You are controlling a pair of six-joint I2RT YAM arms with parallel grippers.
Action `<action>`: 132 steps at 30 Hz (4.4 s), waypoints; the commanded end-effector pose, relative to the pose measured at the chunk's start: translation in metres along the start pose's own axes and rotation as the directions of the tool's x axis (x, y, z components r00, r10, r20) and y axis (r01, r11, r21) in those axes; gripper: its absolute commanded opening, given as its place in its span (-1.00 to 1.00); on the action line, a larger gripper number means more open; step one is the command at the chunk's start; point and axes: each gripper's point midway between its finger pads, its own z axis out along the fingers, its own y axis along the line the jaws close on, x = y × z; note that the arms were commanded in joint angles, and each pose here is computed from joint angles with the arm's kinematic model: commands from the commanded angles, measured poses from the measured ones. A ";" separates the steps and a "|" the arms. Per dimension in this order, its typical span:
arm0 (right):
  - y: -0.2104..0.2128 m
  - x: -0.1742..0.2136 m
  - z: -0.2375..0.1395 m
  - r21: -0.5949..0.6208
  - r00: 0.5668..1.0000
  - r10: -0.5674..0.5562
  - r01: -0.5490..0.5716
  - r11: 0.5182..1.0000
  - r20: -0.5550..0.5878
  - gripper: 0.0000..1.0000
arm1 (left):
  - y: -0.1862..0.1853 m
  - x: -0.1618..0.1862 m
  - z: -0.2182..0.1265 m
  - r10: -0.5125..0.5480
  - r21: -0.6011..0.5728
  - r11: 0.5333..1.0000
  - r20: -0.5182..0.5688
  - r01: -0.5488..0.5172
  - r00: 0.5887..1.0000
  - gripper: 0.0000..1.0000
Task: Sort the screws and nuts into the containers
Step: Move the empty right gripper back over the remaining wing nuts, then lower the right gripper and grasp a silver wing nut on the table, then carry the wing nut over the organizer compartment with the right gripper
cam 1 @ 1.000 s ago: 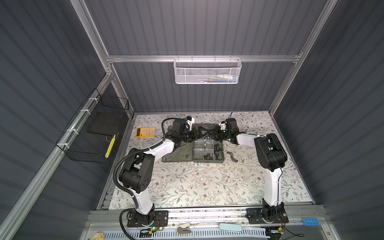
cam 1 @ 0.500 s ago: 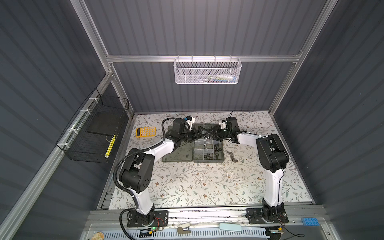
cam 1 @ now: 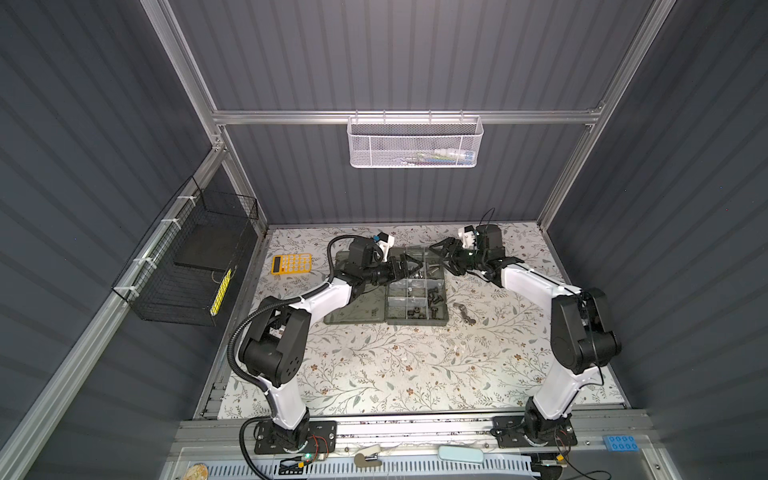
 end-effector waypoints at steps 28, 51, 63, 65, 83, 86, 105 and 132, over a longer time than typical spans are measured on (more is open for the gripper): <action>-0.145 0.093 -0.120 0.545 0.990 -0.072 0.127 0.829 -0.120 0.80 | -0.032 0.041 0.010 -0.068 -0.109 0.992 0.000 0.067 0.998 0.99; -0.178 0.093 -0.080 0.665 0.929 -0.156 0.352 0.658 -0.337 -0.03 | -0.055 0.101 0.045 -0.145 -0.055 0.988 -0.030 0.143 0.989 0.99; -0.197 0.106 -0.063 0.669 0.904 -0.132 0.393 0.631 -0.406 -0.21 | -0.049 0.110 0.043 -0.164 -0.053 0.985 -0.041 0.162 0.986 0.99; -0.199 0.107 -0.062 0.671 0.900 -0.127 0.398 0.626 -0.417 -0.23 | -0.048 0.111 0.042 -0.167 -0.057 0.985 -0.041 0.165 0.985 0.99; -0.201 0.130 -0.076 0.676 0.900 -0.107 0.391 0.624 -0.422 -0.21 | -0.051 0.115 0.044 -0.153 -0.062 0.987 -0.053 0.150 0.987 0.99; -0.199 0.132 -0.078 0.670 0.899 -0.105 0.390 0.632 -0.425 -0.17 | -0.054 0.115 0.044 -0.149 -0.058 0.988 -0.052 0.146 0.987 0.99; -0.198 0.138 -0.091 0.677 0.904 -0.104 0.383 0.628 -0.414 -0.37 | -0.062 0.119 0.046 -0.131 -0.055 0.990 -0.058 0.128 0.990 1.00; -0.087 0.085 -0.087 0.476 0.953 -0.130 0.252 0.843 -0.274 -0.77 | -0.084 0.076 0.024 -0.061 -0.061 0.996 -0.010 0.060 0.998 0.99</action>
